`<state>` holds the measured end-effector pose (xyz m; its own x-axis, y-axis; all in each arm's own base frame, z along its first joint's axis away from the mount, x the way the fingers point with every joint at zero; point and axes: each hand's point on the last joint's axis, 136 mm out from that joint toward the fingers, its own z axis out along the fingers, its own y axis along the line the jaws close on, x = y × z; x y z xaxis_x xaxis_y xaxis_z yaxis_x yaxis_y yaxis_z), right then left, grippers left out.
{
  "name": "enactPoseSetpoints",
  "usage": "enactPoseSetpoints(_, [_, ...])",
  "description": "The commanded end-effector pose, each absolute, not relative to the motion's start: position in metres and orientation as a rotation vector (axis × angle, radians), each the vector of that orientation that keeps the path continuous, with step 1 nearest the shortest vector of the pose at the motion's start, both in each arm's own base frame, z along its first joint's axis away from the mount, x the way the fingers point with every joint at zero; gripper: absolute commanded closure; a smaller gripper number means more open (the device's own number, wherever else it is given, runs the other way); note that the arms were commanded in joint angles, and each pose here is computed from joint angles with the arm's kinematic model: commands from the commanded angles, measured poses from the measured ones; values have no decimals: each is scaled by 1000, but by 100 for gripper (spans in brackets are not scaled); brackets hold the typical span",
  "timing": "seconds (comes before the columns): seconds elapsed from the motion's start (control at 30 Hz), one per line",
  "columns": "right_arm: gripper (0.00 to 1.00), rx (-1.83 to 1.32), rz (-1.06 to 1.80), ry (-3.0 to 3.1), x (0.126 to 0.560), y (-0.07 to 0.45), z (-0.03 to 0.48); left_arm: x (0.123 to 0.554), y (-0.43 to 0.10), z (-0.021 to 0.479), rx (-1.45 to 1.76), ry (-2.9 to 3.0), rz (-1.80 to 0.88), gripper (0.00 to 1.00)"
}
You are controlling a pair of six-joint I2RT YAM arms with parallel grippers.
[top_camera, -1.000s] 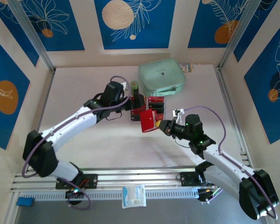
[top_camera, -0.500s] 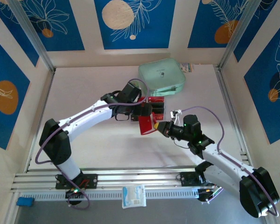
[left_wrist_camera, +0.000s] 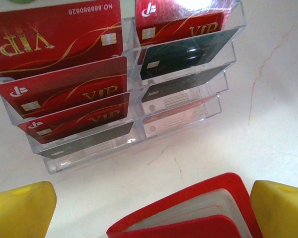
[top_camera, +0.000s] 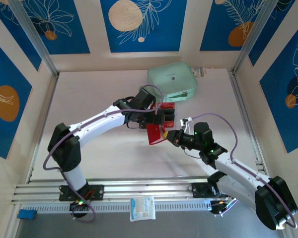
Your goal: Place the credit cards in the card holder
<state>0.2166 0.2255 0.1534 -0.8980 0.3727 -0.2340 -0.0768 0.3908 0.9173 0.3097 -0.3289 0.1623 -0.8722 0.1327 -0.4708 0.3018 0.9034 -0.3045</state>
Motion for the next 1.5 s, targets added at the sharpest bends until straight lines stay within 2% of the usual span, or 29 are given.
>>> enactPoseSetpoints(0.0, [100,226,1504,2228,218,225,159,305,-321,155,330,2637,-444,0])
enactPoseSetpoints(0.4, [100,264,1483,2249,216,219,149,294,-280,157,351,2631,-291,0])
enactPoseSetpoints(0.67, [100,300,1468,2267,214,215,140,276,-258,151,343,2638,-300,0])
enactPoseSetpoints(1.03, [100,353,1400,2280,212,214,123,246,-240,101,394,2742,-268,0])
enactPoseSetpoints(1.47, [100,424,1234,2250,207,220,92,242,-231,66,458,2774,-73,0])
